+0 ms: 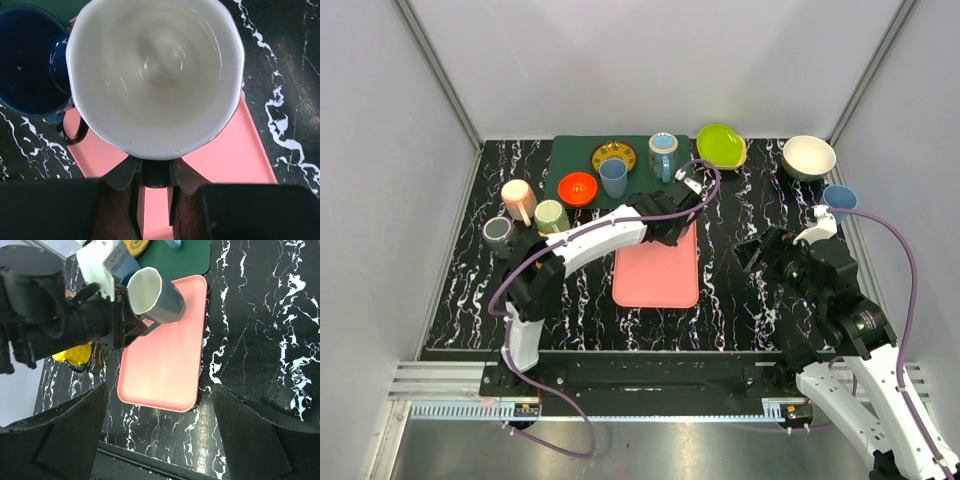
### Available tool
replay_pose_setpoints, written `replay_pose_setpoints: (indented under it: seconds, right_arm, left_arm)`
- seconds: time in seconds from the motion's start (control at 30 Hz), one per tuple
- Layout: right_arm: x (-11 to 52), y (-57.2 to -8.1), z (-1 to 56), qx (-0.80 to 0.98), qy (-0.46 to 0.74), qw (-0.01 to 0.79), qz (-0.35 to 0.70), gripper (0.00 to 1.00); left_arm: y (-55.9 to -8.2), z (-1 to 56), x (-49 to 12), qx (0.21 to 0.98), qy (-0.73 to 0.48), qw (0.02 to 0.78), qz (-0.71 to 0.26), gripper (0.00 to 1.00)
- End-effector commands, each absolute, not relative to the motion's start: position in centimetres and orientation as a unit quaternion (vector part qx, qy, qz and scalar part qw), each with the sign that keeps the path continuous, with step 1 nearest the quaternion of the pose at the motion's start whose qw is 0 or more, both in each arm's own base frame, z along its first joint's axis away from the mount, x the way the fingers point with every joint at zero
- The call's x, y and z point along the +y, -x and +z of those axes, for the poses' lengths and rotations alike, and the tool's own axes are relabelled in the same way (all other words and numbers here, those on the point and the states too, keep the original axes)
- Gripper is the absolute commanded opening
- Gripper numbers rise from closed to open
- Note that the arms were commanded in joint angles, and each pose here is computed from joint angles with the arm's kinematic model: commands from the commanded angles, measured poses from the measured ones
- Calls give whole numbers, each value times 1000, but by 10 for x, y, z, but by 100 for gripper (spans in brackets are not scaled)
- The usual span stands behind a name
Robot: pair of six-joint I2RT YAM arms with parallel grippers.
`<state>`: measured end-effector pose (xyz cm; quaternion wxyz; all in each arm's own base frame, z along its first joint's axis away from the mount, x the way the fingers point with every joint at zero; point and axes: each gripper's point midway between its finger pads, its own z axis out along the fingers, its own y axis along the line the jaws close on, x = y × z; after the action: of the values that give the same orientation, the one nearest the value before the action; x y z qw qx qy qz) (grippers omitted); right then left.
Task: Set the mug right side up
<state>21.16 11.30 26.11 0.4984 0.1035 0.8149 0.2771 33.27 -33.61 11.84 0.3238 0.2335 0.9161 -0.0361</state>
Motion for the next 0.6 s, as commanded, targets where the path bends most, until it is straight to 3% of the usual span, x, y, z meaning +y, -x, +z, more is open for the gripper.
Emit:
replay_pose_setpoints:
  seconds: [0.0, 0.43, 0.57]
  right_arm:
    - [110, -213, 260, 816, -100, 504, 264, 89]
    - [108, -212, 250, 823, -98, 498, 254, 90]
    - [106, -214, 251, 824, -98, 501, 247, 90]
  left_arm:
    - [-373, 154, -346, 900, -211, 381, -36, 0]
    - [-402, 128, -348, 913, -212, 346, -34, 0]
    - [-396, 122, -350, 917, -212, 335, -42, 16]
